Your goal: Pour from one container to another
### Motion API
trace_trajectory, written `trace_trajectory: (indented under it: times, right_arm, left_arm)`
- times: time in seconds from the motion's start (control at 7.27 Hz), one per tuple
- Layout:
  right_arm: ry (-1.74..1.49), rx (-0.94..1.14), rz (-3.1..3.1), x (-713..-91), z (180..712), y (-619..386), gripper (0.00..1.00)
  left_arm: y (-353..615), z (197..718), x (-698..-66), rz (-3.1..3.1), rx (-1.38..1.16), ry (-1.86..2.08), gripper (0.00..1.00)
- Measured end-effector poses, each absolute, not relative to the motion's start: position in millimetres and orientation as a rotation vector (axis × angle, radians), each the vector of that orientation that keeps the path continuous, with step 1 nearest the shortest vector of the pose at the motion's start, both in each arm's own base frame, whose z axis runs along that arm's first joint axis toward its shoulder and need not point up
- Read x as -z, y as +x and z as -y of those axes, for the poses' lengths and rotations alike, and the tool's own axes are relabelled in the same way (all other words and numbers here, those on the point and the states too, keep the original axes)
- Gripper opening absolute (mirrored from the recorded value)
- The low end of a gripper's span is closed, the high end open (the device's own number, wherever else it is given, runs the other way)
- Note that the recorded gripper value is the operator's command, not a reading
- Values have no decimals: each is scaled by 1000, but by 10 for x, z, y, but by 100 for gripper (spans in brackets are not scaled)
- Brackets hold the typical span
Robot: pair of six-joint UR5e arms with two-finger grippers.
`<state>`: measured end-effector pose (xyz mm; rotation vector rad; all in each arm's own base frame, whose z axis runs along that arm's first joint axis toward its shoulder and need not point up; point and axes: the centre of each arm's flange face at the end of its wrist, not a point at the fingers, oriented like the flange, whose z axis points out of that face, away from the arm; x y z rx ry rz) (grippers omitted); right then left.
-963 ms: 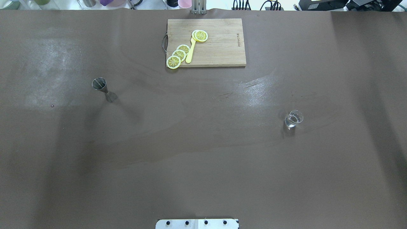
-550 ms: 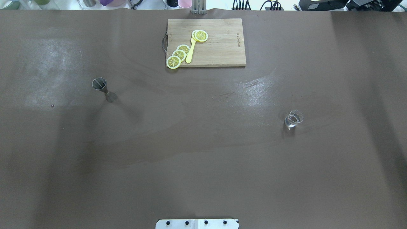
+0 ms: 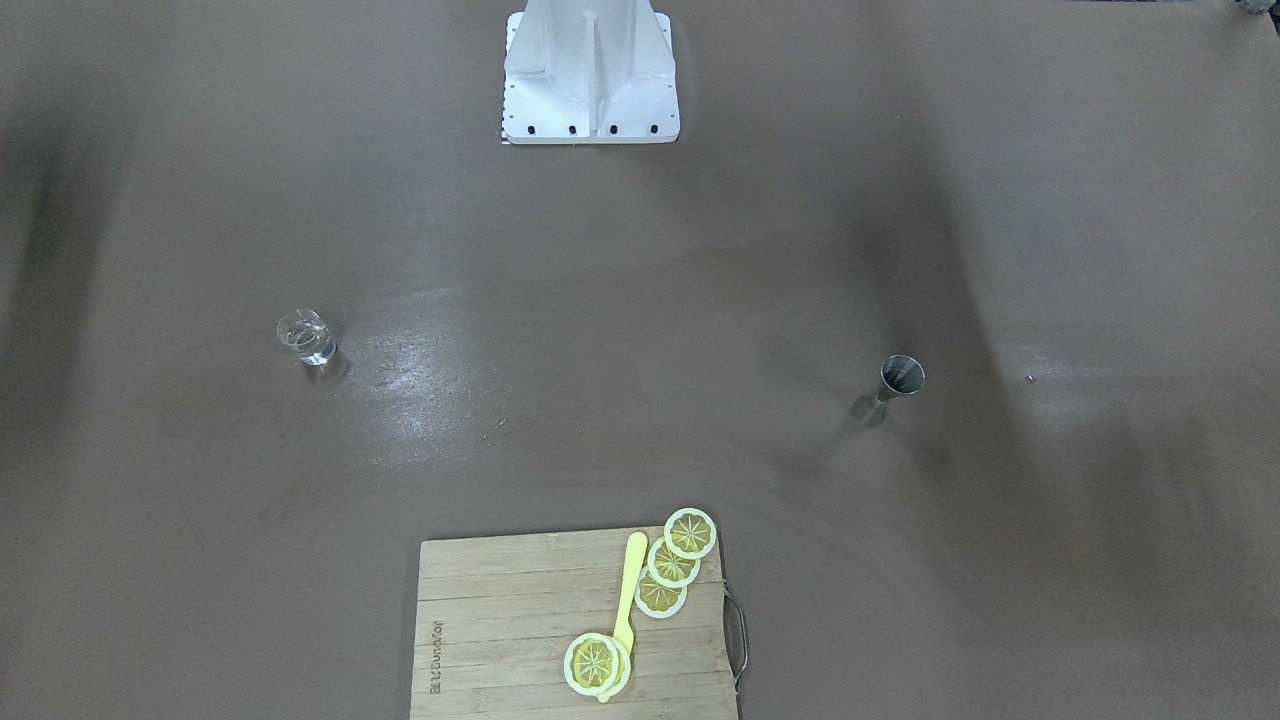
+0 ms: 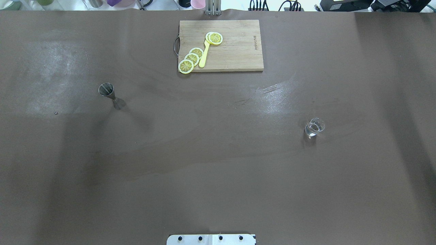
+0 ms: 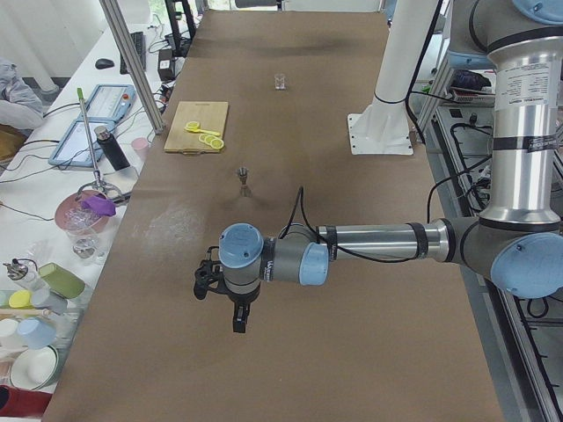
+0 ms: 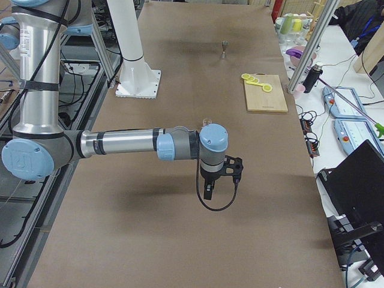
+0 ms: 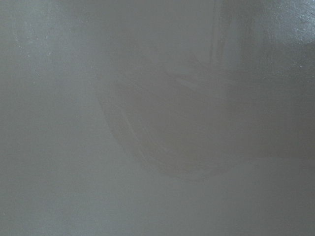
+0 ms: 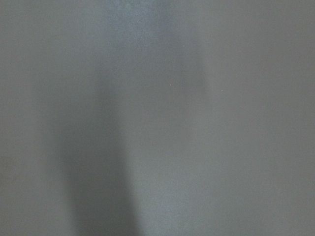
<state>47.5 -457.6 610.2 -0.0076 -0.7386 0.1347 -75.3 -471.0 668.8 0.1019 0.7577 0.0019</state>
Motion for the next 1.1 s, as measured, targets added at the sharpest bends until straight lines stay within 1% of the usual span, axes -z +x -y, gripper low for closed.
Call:
trace_trajectory:
  times: [1.1]
  right_arm:
    - [-2,-107,734,-6083,4605,403,100]
  left_arm:
    - [-749,4714,-6673,-757,-4,104,99]
